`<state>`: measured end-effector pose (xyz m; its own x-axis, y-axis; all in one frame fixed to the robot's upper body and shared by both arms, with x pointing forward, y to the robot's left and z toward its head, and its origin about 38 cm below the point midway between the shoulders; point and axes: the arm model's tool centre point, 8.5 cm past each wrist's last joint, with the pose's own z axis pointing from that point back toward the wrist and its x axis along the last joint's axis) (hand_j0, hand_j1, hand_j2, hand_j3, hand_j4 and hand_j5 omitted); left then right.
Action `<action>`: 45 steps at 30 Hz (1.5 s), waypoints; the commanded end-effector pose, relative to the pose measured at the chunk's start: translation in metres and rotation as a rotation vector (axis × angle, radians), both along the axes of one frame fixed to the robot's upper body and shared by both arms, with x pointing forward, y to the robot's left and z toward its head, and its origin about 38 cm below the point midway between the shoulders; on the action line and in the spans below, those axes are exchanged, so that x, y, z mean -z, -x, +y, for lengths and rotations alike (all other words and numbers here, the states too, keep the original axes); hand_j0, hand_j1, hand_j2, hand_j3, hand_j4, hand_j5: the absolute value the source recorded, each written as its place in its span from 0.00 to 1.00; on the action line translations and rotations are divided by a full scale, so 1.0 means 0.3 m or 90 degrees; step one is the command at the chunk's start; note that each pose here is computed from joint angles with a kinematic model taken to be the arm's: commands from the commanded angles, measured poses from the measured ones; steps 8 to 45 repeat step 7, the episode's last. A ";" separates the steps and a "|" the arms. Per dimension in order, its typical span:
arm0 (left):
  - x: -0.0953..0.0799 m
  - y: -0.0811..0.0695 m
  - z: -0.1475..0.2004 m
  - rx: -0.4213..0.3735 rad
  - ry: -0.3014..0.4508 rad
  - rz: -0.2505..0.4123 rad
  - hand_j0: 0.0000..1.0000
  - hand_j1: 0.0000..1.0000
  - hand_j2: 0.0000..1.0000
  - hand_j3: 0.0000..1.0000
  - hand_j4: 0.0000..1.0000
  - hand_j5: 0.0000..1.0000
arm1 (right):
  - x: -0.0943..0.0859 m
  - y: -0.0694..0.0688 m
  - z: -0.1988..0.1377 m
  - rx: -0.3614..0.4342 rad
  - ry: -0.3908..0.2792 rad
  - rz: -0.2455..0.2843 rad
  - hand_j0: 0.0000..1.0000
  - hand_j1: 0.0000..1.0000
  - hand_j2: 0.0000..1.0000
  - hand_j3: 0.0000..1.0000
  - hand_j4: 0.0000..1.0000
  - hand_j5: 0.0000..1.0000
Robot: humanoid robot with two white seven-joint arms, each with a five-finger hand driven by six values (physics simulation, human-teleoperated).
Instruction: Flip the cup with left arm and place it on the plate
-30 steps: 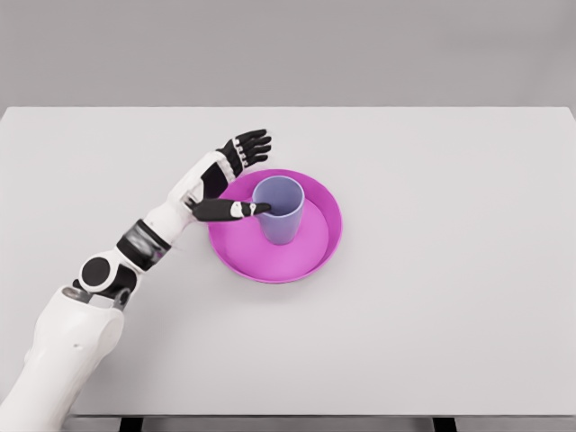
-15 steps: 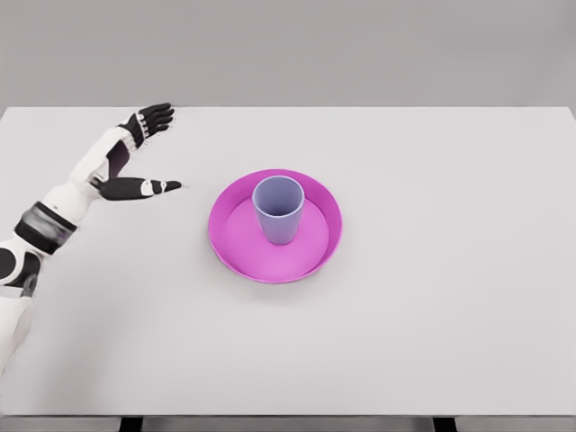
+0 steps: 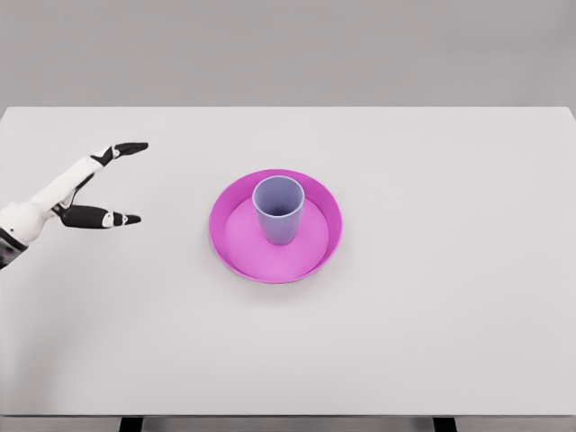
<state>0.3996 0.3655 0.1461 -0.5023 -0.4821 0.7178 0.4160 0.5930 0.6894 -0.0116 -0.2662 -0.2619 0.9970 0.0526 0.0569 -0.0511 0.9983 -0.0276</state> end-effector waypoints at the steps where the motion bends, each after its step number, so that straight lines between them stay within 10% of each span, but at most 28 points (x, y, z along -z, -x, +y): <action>1: 0.006 0.000 0.013 -0.004 -0.007 0.004 0.94 0.94 0.94 0.94 0.94 0.94 | 0.000 0.000 0.000 0.000 0.000 0.000 1.00 1.00 1.00 1.00 1.00 1.00; 45: 0.012 0.012 0.032 -0.019 0.004 0.003 0.95 0.95 0.95 0.95 0.95 0.95 | 0.000 0.000 0.000 0.000 0.000 0.000 1.00 1.00 1.00 1.00 1.00 1.00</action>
